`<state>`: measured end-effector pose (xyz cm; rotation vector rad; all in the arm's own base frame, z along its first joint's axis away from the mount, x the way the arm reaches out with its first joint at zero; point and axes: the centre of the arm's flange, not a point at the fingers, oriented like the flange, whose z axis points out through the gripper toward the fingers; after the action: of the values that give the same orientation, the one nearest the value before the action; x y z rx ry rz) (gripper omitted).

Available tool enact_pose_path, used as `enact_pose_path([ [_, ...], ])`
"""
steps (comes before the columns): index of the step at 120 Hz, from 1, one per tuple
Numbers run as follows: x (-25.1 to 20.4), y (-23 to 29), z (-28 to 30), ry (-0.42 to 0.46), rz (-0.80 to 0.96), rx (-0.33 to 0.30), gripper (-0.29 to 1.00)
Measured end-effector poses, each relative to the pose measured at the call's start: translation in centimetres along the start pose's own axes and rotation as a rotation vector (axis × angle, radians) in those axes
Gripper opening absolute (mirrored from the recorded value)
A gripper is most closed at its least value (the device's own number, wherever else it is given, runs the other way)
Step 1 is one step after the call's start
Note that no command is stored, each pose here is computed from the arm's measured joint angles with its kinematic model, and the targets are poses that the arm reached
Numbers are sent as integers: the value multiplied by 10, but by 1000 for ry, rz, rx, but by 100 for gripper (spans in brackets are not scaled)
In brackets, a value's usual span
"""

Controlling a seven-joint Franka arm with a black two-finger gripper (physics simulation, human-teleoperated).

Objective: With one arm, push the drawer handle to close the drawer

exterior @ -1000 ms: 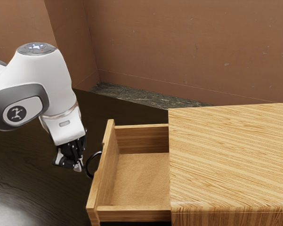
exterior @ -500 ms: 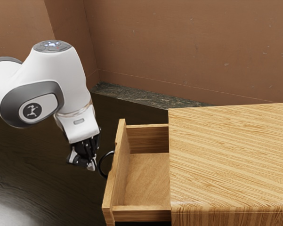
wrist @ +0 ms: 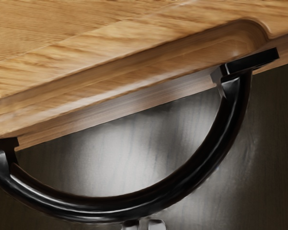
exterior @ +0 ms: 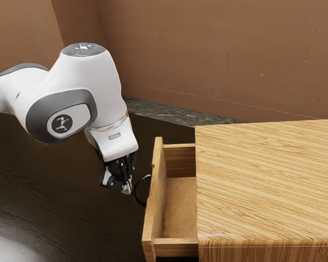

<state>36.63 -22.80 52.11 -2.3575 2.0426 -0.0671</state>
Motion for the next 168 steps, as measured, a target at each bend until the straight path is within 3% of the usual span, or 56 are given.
enact_pose_path([
  [168, 70, -27, 4, 87, 46, 10, -8],
])
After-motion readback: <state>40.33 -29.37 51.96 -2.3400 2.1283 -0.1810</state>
